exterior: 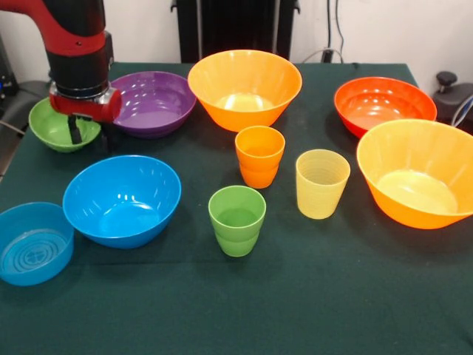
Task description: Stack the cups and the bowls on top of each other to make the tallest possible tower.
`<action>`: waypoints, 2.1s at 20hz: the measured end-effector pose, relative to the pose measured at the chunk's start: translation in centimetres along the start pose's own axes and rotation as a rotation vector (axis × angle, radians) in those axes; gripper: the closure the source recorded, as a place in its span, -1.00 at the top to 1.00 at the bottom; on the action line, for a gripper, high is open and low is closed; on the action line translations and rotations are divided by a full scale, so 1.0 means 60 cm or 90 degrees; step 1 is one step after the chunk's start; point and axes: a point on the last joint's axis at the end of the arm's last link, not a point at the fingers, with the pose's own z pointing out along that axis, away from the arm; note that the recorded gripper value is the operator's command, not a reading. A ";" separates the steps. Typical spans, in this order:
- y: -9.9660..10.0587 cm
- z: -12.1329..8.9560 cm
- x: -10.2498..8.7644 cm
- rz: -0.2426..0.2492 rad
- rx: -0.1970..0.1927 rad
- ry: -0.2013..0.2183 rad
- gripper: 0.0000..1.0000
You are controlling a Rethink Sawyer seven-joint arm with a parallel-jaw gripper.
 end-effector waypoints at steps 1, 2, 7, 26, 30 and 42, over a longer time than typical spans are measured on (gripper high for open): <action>0.000 0.001 0.001 -0.001 0.001 0.001 1.00; 0.000 0.001 0.005 -0.003 0.006 0.005 -1.00; -0.001 -0.012 -0.005 -0.008 0.014 -0.004 -1.00; -0.036 -0.044 -0.022 -0.008 0.054 -0.020 -1.00; -0.043 -0.067 -0.031 -0.010 0.066 -0.024 -1.00; 0.009 -0.154 -0.063 -0.061 0.113 -0.016 -1.00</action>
